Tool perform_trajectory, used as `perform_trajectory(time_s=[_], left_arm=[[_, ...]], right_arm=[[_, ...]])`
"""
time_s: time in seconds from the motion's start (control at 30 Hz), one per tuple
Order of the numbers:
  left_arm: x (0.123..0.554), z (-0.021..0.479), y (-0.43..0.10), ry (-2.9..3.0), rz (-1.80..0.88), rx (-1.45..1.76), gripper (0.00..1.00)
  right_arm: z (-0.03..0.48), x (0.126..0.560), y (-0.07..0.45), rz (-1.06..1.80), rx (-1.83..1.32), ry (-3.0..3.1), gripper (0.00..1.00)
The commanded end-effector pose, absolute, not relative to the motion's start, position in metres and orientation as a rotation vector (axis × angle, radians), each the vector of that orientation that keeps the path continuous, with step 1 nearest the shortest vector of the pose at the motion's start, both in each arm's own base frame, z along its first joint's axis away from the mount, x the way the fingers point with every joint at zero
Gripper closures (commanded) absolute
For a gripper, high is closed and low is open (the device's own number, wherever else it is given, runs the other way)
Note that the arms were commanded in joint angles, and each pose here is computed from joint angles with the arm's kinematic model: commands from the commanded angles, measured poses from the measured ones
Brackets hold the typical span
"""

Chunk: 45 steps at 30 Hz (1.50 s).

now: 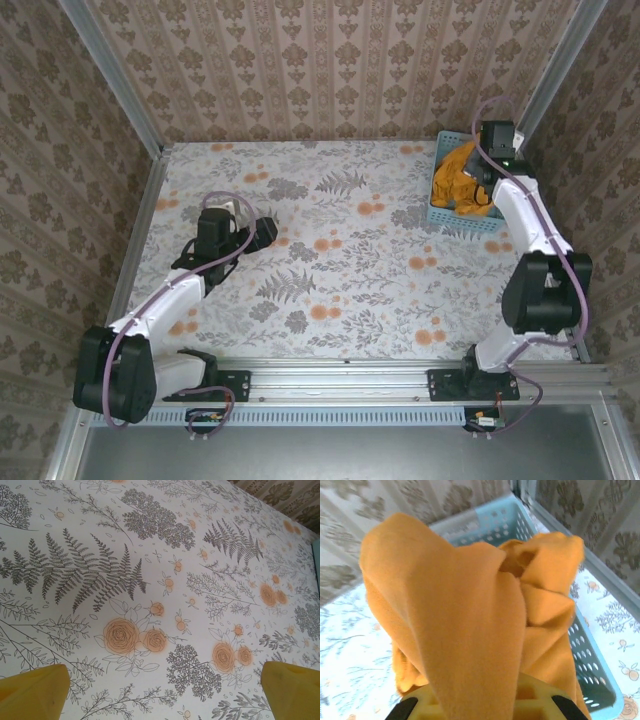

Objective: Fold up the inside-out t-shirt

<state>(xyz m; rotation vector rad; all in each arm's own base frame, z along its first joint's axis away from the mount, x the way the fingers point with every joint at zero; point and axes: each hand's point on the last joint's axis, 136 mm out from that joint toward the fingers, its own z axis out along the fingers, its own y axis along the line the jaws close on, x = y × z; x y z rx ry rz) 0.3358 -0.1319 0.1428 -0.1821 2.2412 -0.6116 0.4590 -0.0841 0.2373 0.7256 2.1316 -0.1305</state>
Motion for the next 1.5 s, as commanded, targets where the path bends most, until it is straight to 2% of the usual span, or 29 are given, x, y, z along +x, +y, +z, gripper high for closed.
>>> perform_trajectory(time_s=[0.0, 0.23, 0.4, 0.67, 0.77, 0.83, 0.93, 1.03, 1.2, 1.27, 1.4, 1.47], left_arm=[[0.336, 0.158, -0.14, 2.222, -0.638, -0.142, 0.0], [0.337, 0.167, -0.142, 2.207, -0.645, -0.127, 0.0], [0.335, 0.174, -0.142, 2.192, -0.642, -0.115, 0.0], [0.333, 0.186, -0.138, 2.148, -0.628, -0.109, 0.0], [0.331, 0.189, -0.136, 2.136, -0.619, -0.104, 0.0], [0.329, 0.192, -0.133, 2.126, -0.605, -0.108, 0.0], [0.324, 0.193, -0.125, 2.111, -0.573, -0.129, 0.0], [0.318, 0.191, -0.118, 2.11, -0.546, -0.149, 0.0], [0.311, 0.176, -0.11, 2.164, -0.501, -0.175, 0.0], [0.309, 0.167, -0.109, 2.192, -0.492, -0.179, 0.0], [0.306, 0.15, -0.117, 2.255, -0.522, -0.162, 0.0], [0.304, 0.144, -0.126, 2.285, -0.552, -0.133, 0.01]], right_arm=[[0.3, 0.448, -0.07, -0.155, 0.607, 1.974, 0.98], [0.407, 0.403, -0.015, -0.115, 0.399, 1.755, 1.0], [0.473, 0.37, 0.053, 0.017, 0.153, 1.647, 1.0], [0.549, 0.308, 0.151, 0.162, -0.171, 1.486, 1.0], [0.559, 0.3, 0.173, 0.166, -0.233, 1.47, 1.0], [0.548, 0.307, 0.187, 0.192, -0.259, 1.518, 1.0], [0.505, 0.323, 0.213, 0.237, -0.296, 1.636, 1.0], [0.44, 0.339, 0.237, 0.289, -0.301, 1.773, 0.97], [0.298, 0.358, 0.248, 0.311, -0.196, 2.095, 0.95], [0.245, 0.358, 0.238, 0.324, -0.114, 2.219, 0.88], [0.178, 0.352, 0.196, 0.277, 0.053, 2.364, 0.5], [0.168, 0.348, 0.172, 0.228, 0.115, 2.389, 0.44]])
